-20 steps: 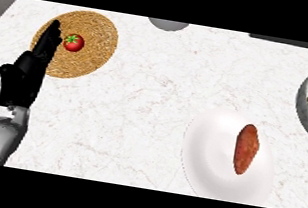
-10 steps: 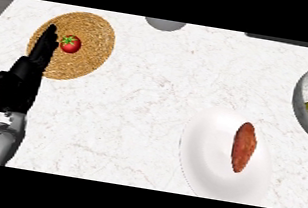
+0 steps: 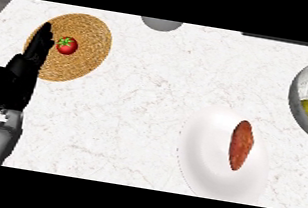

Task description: Pick the pear from the plate and place it in the bowl

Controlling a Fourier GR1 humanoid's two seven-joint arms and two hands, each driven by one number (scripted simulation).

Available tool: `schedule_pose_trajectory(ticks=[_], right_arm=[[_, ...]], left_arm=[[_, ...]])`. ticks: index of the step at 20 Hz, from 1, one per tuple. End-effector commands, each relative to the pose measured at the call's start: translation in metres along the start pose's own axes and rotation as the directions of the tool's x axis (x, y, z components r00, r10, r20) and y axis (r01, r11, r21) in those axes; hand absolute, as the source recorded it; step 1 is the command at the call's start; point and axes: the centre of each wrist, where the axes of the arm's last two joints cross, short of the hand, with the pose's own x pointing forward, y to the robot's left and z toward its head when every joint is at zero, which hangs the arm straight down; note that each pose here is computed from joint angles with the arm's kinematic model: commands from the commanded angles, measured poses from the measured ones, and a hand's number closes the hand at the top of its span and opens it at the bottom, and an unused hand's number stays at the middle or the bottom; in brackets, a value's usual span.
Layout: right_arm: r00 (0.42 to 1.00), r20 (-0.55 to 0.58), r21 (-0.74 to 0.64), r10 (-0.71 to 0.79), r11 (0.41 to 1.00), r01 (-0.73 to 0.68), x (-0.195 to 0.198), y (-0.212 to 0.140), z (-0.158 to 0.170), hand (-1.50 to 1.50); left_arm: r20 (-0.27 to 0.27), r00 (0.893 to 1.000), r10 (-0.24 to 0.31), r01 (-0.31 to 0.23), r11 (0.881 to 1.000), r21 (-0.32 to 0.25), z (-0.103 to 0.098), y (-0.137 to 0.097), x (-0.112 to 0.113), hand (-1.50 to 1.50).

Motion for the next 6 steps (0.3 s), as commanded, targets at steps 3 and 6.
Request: schedule_pose_trajectory(ticks=[3, 6], right_arm=[[0.987, 0.112, 0.090, -0.112, 0.991, 0.102, -0.002, -0.021, 0.024, -1.50], [0.988, 0.088, 0.081, -0.124, 0.990, 0.117, -0.017, -0.019, 0.046, -1.50]], left_arm=[[0.005, 1.000, 0.002, -0.002, 1.000, -0.003, 0.002, -0.003, -0.010, 0.00], [-0.009, 1.000, -0.015, 0.016, 1.000, 0.016, 0.010, 0.012, -0.008, 0.00]])
